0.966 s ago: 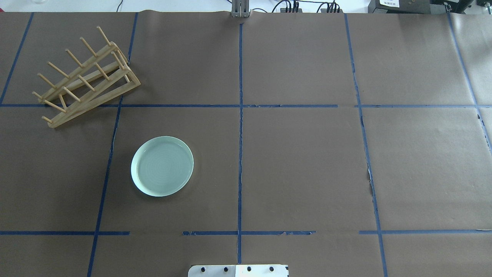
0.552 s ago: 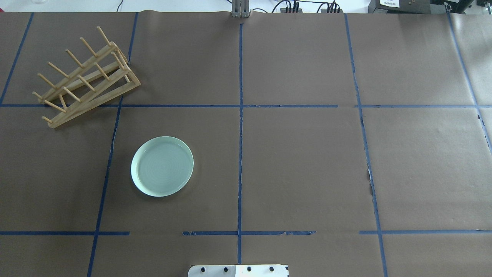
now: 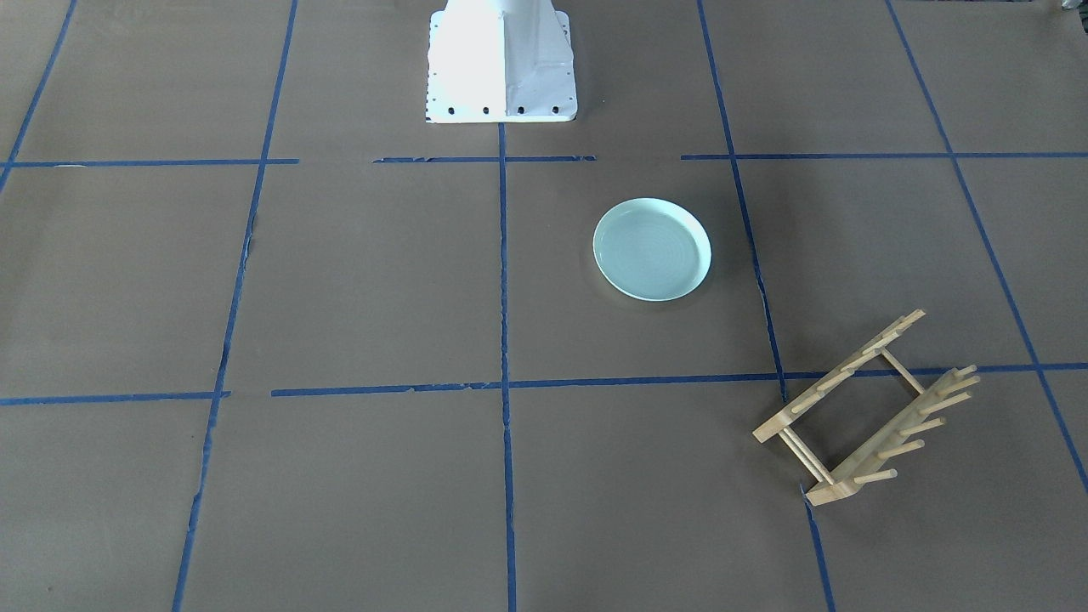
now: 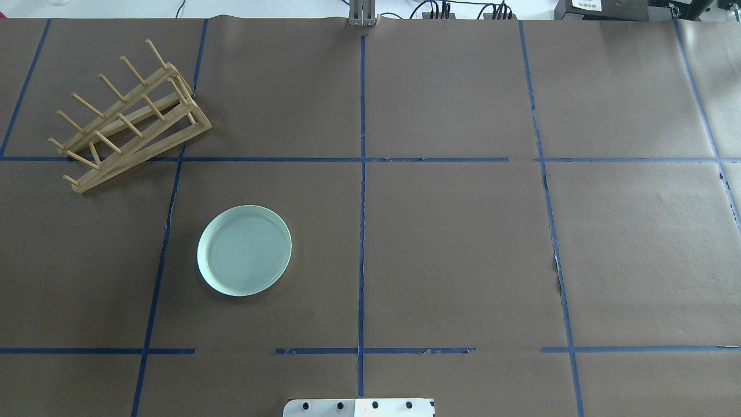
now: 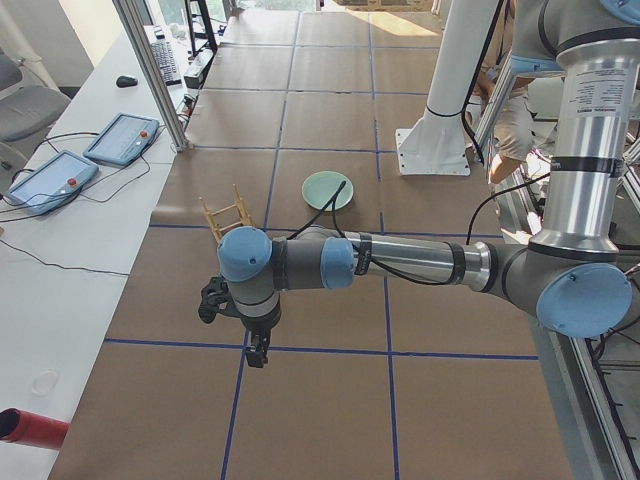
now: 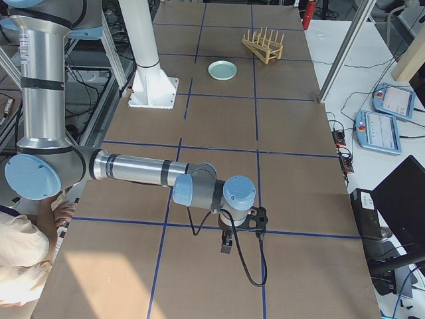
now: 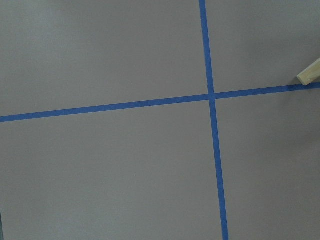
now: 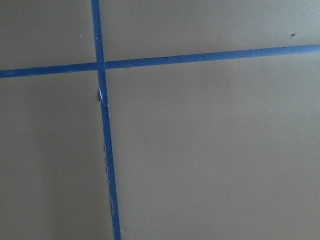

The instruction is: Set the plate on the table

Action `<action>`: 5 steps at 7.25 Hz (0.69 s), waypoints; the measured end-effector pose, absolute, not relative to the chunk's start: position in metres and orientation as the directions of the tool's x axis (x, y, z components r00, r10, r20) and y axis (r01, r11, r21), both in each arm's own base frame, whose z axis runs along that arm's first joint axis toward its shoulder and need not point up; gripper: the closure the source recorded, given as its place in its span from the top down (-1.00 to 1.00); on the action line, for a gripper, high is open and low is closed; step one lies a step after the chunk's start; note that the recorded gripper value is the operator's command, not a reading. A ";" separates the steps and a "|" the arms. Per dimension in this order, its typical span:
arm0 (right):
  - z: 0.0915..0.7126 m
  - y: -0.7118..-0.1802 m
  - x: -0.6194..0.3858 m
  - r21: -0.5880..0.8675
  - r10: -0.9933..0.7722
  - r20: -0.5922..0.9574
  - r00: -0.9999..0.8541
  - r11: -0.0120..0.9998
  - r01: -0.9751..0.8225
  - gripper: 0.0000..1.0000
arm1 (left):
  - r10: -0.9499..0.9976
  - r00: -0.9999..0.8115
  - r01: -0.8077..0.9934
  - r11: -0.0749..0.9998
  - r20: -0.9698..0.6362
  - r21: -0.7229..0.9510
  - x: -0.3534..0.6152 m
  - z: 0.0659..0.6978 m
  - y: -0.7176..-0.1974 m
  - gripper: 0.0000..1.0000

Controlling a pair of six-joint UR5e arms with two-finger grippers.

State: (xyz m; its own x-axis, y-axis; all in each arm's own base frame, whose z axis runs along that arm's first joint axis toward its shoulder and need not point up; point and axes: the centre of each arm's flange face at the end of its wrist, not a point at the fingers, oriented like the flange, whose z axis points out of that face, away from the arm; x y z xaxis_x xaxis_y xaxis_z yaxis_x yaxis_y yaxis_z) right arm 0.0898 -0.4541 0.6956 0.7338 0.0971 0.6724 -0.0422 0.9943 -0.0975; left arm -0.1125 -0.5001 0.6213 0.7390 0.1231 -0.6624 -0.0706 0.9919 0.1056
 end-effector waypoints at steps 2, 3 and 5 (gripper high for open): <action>0.696 -0.454 0.090 -0.098 0.097 0.672 0.734 0.994 -0.042 1.00 | 0.134 0.738 -0.072 0.990 -0.661 0.120 -0.112 0.614 -0.503 1.00; 0.696 -0.454 0.090 -0.098 0.097 0.672 0.734 0.994 -0.042 1.00 | 0.136 0.738 -0.072 0.990 -0.661 0.123 -0.112 0.613 -0.504 1.00; 0.696 -0.454 0.090 -0.098 0.097 0.672 0.734 0.994 -0.042 1.00 | 0.136 0.738 -0.072 0.990 -0.661 0.123 -0.112 0.613 -0.504 1.00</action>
